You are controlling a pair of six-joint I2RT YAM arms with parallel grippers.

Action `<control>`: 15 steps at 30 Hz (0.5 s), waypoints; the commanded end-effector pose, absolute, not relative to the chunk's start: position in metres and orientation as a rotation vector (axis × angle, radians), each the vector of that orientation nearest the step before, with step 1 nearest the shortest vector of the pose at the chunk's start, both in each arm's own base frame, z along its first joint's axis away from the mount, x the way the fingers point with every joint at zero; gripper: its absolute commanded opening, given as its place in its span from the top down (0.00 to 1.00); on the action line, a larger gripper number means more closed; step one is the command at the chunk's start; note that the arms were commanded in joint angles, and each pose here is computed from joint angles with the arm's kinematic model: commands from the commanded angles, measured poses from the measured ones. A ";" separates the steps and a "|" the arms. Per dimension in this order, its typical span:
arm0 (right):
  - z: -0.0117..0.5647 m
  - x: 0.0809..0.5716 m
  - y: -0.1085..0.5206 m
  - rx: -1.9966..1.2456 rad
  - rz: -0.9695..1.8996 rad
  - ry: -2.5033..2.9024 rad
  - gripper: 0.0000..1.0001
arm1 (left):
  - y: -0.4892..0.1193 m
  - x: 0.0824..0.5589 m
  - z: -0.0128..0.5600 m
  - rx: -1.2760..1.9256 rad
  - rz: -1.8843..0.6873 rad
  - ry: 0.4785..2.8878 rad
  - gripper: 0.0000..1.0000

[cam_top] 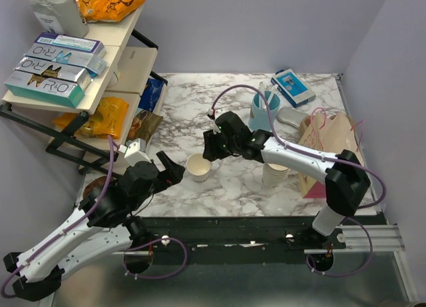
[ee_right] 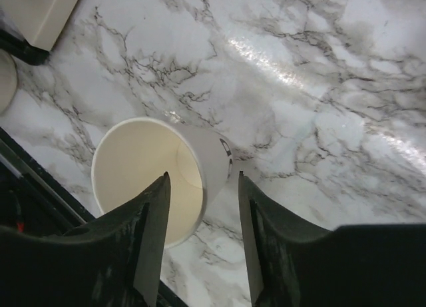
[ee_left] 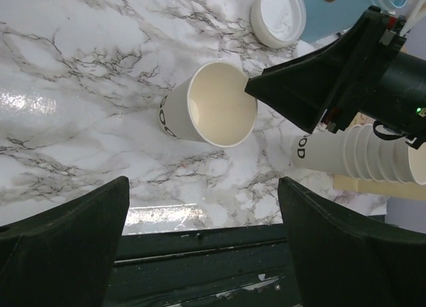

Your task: Pack the takeout coffee

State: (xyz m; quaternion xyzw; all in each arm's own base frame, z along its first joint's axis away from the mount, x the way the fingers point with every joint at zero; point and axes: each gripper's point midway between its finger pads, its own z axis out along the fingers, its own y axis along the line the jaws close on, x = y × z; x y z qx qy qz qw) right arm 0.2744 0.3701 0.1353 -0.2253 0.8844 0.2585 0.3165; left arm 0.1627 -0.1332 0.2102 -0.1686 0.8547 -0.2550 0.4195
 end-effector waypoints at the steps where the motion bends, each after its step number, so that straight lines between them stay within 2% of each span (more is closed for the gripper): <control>1: 0.177 0.278 0.352 -0.499 0.635 2.240 0.36 | -0.138 0.160 0.208 -0.383 -0.661 2.155 0.01; 2: 0.183 0.282 0.345 -0.475 0.606 2.223 0.29 | -0.139 0.160 0.208 -0.374 -0.661 2.158 0.01; 5: 0.196 0.285 0.322 -0.423 0.497 2.205 0.21 | -0.145 0.160 0.206 -0.346 -0.672 2.169 0.01; 10: 0.221 0.279 0.250 -0.197 0.264 2.193 0.00 | -0.170 0.166 0.221 -0.230 -0.739 2.160 0.01; 15: 0.248 0.257 0.206 -0.154 0.242 2.122 0.00 | -0.197 0.176 0.227 -0.139 -0.749 2.189 0.01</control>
